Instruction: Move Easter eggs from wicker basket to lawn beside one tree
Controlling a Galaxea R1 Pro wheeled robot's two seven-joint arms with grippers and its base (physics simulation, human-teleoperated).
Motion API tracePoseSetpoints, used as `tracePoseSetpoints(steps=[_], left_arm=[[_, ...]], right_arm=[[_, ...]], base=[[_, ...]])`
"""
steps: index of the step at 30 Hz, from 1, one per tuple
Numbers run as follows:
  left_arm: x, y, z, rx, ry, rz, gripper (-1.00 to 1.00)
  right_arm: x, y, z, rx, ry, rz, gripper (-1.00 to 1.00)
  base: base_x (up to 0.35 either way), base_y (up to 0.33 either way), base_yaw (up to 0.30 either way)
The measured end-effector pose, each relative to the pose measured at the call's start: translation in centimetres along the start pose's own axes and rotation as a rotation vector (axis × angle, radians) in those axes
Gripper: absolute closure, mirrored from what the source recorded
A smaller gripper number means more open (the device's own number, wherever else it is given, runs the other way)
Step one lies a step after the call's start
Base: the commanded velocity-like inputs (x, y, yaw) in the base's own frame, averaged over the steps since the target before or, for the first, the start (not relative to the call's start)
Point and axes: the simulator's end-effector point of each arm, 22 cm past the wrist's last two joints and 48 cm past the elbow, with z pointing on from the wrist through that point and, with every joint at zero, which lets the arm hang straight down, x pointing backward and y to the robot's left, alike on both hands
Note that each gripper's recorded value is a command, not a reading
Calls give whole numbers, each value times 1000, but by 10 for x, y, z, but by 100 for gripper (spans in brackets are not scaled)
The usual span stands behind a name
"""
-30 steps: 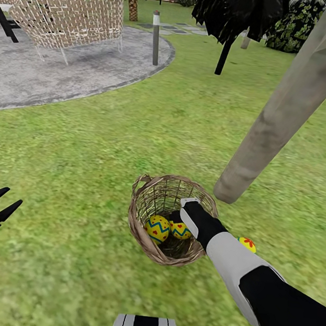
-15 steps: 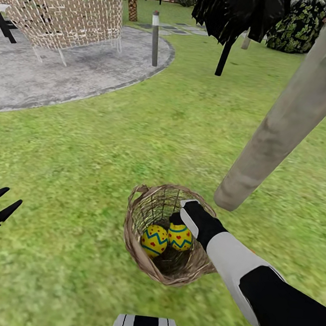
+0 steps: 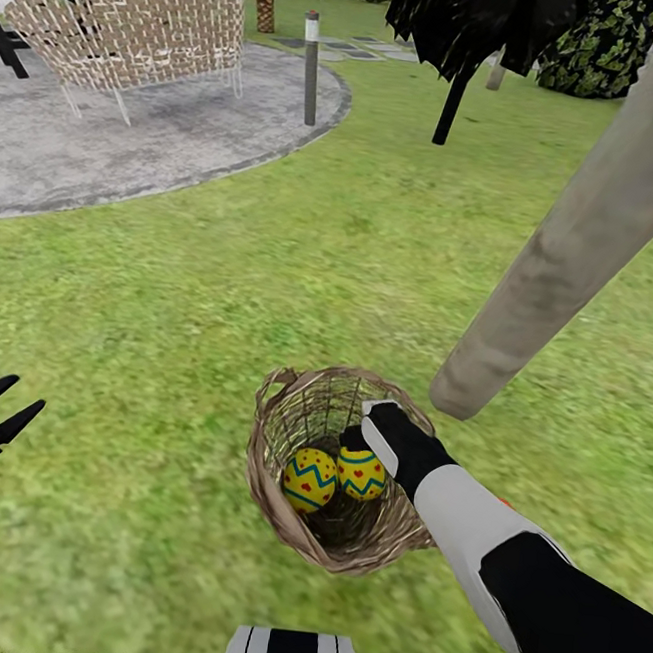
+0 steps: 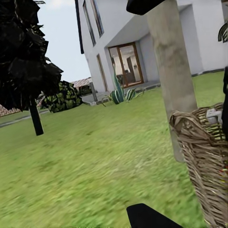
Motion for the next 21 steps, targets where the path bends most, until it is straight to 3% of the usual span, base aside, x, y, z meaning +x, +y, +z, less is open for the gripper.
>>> tracePoseSetpoints(steps=[21], left_arm=[[5,17,1,-30,10,-13,-100]], right_arm=[[13,0,18,6,30,-8,-100]], base=[[0,0,0]])
